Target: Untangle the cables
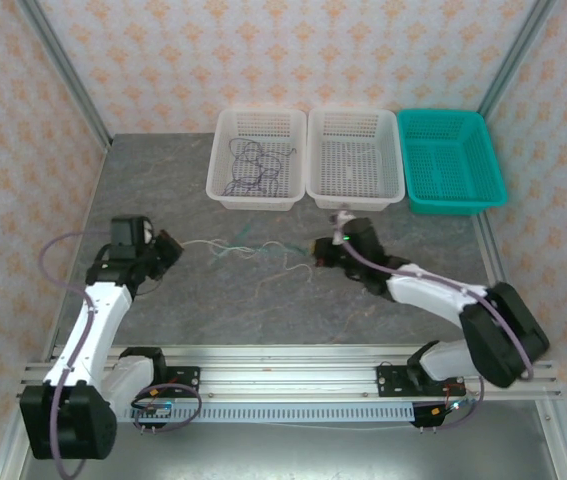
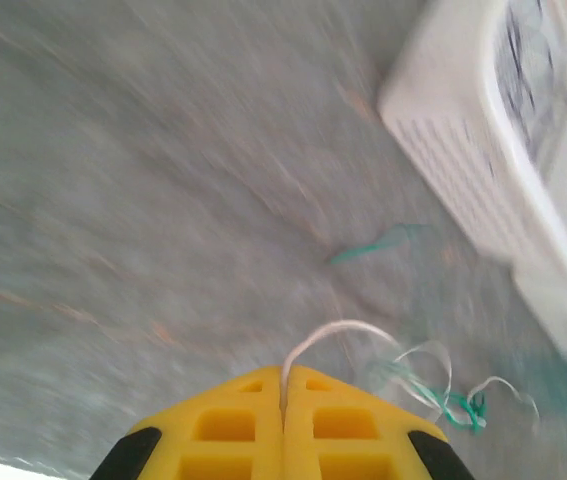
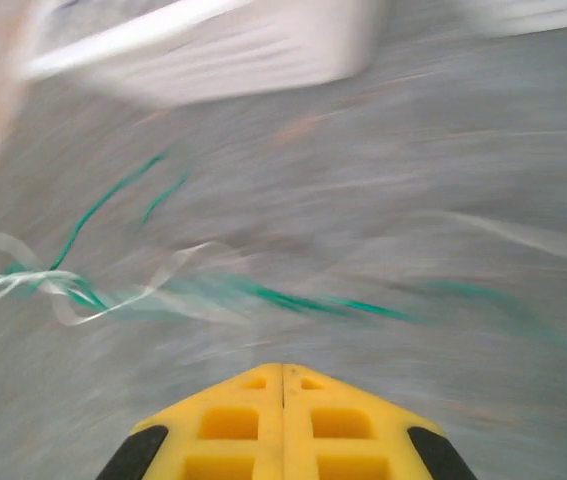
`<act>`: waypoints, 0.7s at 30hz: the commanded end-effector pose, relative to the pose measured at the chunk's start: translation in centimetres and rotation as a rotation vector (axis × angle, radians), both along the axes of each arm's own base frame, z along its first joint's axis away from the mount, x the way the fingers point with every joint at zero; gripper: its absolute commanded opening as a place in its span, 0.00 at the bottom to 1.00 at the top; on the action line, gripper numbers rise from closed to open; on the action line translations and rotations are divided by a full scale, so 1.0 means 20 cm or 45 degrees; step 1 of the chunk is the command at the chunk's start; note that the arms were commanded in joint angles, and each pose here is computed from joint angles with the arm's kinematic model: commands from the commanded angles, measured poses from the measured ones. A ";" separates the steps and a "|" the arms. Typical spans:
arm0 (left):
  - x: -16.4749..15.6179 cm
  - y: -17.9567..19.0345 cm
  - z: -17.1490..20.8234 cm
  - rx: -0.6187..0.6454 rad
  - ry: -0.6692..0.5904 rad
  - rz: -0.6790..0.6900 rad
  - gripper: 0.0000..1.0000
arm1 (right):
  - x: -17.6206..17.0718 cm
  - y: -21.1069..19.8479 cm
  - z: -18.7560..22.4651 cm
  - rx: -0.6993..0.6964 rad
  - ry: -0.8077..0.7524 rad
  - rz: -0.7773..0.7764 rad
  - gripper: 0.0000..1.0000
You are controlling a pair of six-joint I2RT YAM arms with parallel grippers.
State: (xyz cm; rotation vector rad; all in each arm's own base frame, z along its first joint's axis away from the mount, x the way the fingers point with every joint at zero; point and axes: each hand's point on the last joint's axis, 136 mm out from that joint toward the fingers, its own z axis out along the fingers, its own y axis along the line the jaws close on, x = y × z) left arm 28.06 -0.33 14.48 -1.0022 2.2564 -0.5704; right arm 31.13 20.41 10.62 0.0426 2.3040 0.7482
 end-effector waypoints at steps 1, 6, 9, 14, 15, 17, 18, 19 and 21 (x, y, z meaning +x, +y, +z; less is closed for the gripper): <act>-0.02 0.12 0.03 0.093 0.009 0.083 0.00 | -0.10 -0.43 -0.23 -0.197 0.247 -0.375 0.00; 0.02 0.09 0.00 0.018 -0.019 0.072 0.00 | -0.09 -0.59 -0.10 -0.149 0.190 -0.500 0.00; 0.01 0.06 -0.08 -0.023 0.033 0.043 0.00 | -0.06 -0.45 -0.01 -0.032 0.138 -0.334 0.00; -0.04 0.03 -0.24 0.062 0.183 -0.006 0.02 | -0.07 -0.22 0.08 -0.010 0.138 -0.147 0.07; -0.05 0.02 -0.26 0.086 0.202 -0.021 0.10 | -0.07 -0.17 0.10 -0.015 0.136 -0.128 0.09; -0.06 0.02 -0.26 0.131 0.209 -0.017 0.27 | -0.06 -0.11 0.13 0.008 0.128 -0.134 0.16; -0.06 0.04 -0.24 0.163 0.194 -0.010 0.37 | -0.05 -0.10 0.11 0.011 0.152 -0.169 0.21; -0.06 0.06 -0.20 0.209 0.164 -0.007 0.46 | -0.03 -0.10 0.10 0.029 0.175 -0.222 0.25; -0.04 0.08 -0.08 0.329 0.071 -0.023 0.57 | -0.01 -0.13 0.06 0.058 0.244 -0.344 0.30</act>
